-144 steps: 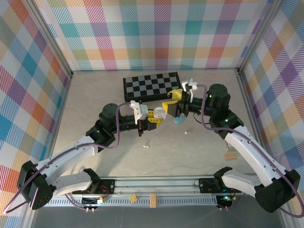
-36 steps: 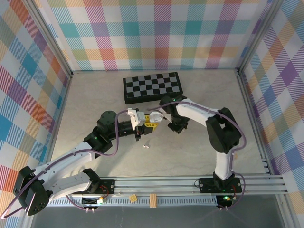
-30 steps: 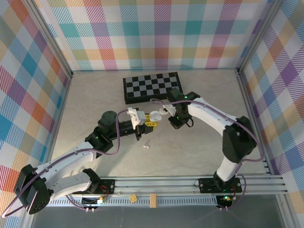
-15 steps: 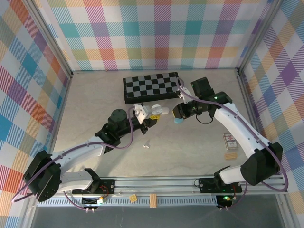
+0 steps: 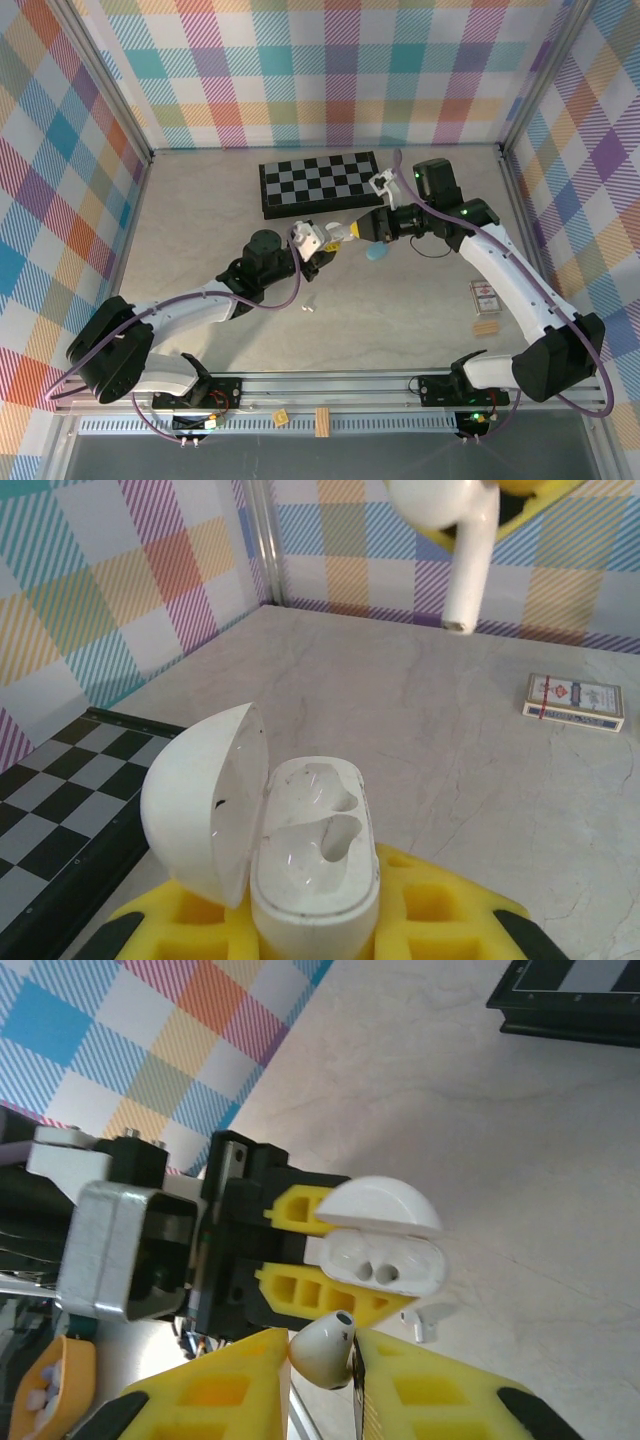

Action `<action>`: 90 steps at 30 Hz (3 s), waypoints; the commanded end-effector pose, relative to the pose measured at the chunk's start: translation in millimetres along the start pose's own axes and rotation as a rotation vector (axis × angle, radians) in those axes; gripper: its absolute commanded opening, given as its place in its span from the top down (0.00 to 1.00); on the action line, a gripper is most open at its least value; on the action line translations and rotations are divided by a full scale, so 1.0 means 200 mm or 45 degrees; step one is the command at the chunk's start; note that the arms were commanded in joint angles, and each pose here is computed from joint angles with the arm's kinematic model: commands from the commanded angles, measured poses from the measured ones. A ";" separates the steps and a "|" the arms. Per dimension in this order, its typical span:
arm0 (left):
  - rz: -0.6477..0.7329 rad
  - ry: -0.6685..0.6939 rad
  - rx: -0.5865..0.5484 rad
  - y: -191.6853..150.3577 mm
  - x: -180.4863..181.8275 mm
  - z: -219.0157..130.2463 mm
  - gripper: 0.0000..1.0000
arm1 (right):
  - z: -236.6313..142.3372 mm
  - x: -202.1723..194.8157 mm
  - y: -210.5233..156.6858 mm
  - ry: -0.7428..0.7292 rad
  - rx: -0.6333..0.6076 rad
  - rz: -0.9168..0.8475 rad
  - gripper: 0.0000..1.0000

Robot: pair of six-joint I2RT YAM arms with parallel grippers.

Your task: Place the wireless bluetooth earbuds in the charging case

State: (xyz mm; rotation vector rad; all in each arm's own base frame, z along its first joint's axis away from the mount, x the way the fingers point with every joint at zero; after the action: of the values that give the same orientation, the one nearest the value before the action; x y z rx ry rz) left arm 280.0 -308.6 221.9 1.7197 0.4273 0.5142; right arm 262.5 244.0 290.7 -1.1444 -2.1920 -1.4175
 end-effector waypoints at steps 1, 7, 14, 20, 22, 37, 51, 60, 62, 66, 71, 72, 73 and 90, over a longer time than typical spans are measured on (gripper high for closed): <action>0.054 -0.019 -0.113 0.14 -0.01 0.02 0.96 | 0.01 0.02 0.04 0.074 -0.010 0.026 0.77; 0.059 -0.053 -0.129 0.17 -0.05 0.02 0.96 | 0.04 -0.01 0.03 0.062 0.012 0.051 0.77; 0.057 -0.083 -0.148 0.19 -0.07 0.03 0.95 | 0.05 -0.03 0.02 0.054 0.010 0.057 0.77; 0.046 -0.083 -0.162 0.21 -0.08 0.03 0.95 | 0.05 -0.05 0.00 0.034 0.018 0.065 0.77; 0.044 -0.085 -0.176 0.22 -0.08 0.03 0.95 | 0.05 -0.06 -0.01 0.030 0.021 0.070 0.76; 0.036 -0.108 -0.173 0.22 -0.10 0.05 0.94 | 0.07 -0.07 -0.02 0.060 0.021 0.087 0.76; 0.015 -0.115 -0.188 0.23 -0.10 0.06 0.94 | 0.07 -0.05 0.01 0.078 -0.051 0.065 0.77; -0.007 -0.123 -0.209 0.25 -0.10 0.06 0.94 | 0.06 -0.06 0.03 0.054 -0.115 0.046 0.77; -0.010 -0.118 -0.203 0.24 -0.10 0.07 0.94 | 0.05 -0.05 0.04 0.064 -0.131 0.036 0.77; -0.033 -0.116 -0.211 0.25 -0.09 0.07 0.94 | 0.02 -0.02 0.05 0.064 -0.166 0.004 0.77; -0.064 -0.112 -0.208 0.26 -0.08 0.08 0.93 | -0.01 0.02 0.08 0.082 -0.238 -0.061 0.77; -0.072 -0.110 -0.208 0.27 -0.08 0.09 0.93 | -0.02 0.02 0.09 0.076 -0.253 -0.076 0.77; -0.078 -0.110 -0.205 0.27 -0.08 0.09 0.93 | -0.03 0.03 0.09 0.072 -0.265 -0.090 0.77; -0.151 -0.166 -0.240 0.33 -0.10 0.10 0.91 | -0.09 0.02 0.16 0.000 -0.462 -0.235 0.77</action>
State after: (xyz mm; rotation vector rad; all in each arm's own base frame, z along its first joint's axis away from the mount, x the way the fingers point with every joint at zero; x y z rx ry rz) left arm 278.1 -341.0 255.1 1.5927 0.4182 0.3626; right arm 276.4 239.7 304.6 -1.1142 -2.1366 -1.8304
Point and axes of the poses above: each hand's point on the last joint's axis, 136 mm out from that joint toward the fingers, its own z axis out along the fingers, its own x axis along the line the jaws close on, y = z × x, the point moved 1 cm from there along -z, back along the fingers, and after that the axes turned 2 degrees about -z, right-handed, at the moved point
